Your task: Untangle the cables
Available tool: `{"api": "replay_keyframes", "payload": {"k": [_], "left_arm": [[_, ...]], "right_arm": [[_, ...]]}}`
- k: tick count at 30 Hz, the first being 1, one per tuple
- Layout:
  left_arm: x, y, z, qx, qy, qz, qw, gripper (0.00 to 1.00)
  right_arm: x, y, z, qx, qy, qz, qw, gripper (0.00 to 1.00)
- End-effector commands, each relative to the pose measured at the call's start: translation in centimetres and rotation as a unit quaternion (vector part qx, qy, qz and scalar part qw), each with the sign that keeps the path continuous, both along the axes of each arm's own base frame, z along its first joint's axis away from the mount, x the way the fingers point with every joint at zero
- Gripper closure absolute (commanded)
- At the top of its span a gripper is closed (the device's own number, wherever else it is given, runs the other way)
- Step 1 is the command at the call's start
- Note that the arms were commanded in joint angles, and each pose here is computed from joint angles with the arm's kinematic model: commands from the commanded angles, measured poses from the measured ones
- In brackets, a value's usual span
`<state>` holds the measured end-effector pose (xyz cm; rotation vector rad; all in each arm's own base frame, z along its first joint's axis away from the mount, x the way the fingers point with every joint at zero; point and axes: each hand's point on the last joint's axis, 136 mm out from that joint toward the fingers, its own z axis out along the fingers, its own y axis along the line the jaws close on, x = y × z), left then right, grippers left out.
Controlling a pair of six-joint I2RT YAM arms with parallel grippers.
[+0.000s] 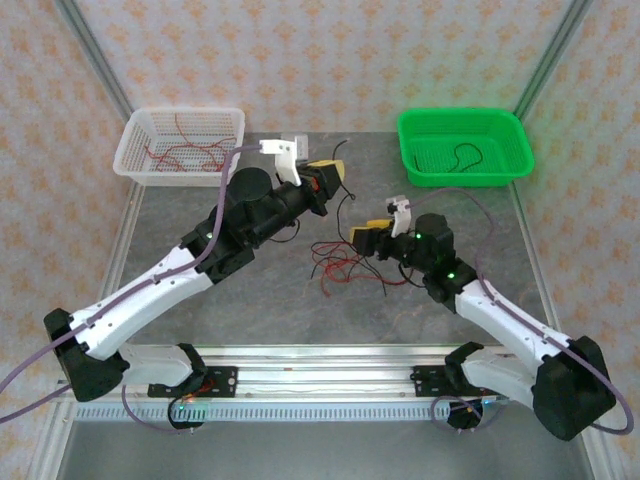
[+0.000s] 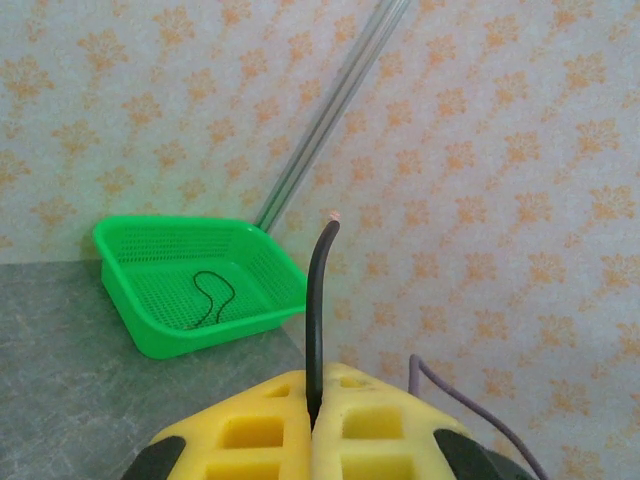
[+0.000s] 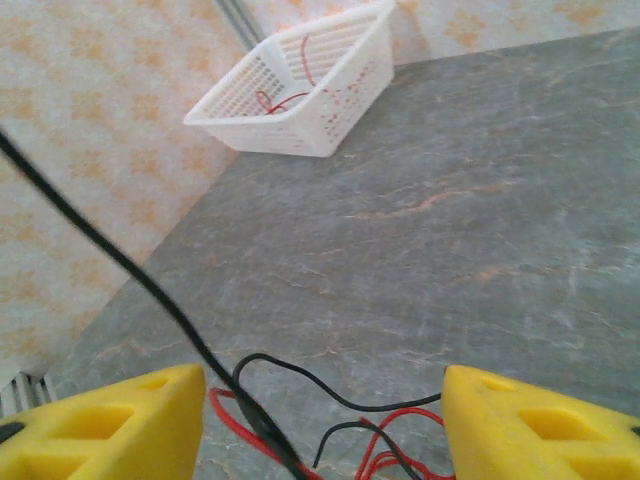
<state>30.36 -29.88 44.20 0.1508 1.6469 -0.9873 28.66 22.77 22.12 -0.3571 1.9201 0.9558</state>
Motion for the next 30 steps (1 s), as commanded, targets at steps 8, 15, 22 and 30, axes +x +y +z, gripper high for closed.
{"api": "replay_keyframes", "payload": {"k": [8, 15, 22, 30], "left_arm": [[0.4, -0.6, 2.2, 0.009, -0.015, 0.001, 1.000, 1.00], [0.4, -0.5, 3.5, 0.009, -0.025, 0.002, 1.000, 1.00], [0.2, 1.2, 6.8, 0.025, -0.055, 0.034, 0.998, 1.00], [-0.7, 4.4, 11.2, 0.034, -0.097, 0.084, 0.991, 1.00]], "right_arm": [[1.4, 4.2, 0.2, -0.025, -0.031, 0.036, 0.999, 0.36], [3.0, 4.5, -2.9, -0.042, 0.008, 0.004, 0.999, 0.48], [3.5, 3.2, -7.2, -0.069, 0.045, -0.038, 0.996, 0.53], [3.1, 1.2, -12.4, -0.098, 0.087, -0.082, 0.988, 0.52]]}}
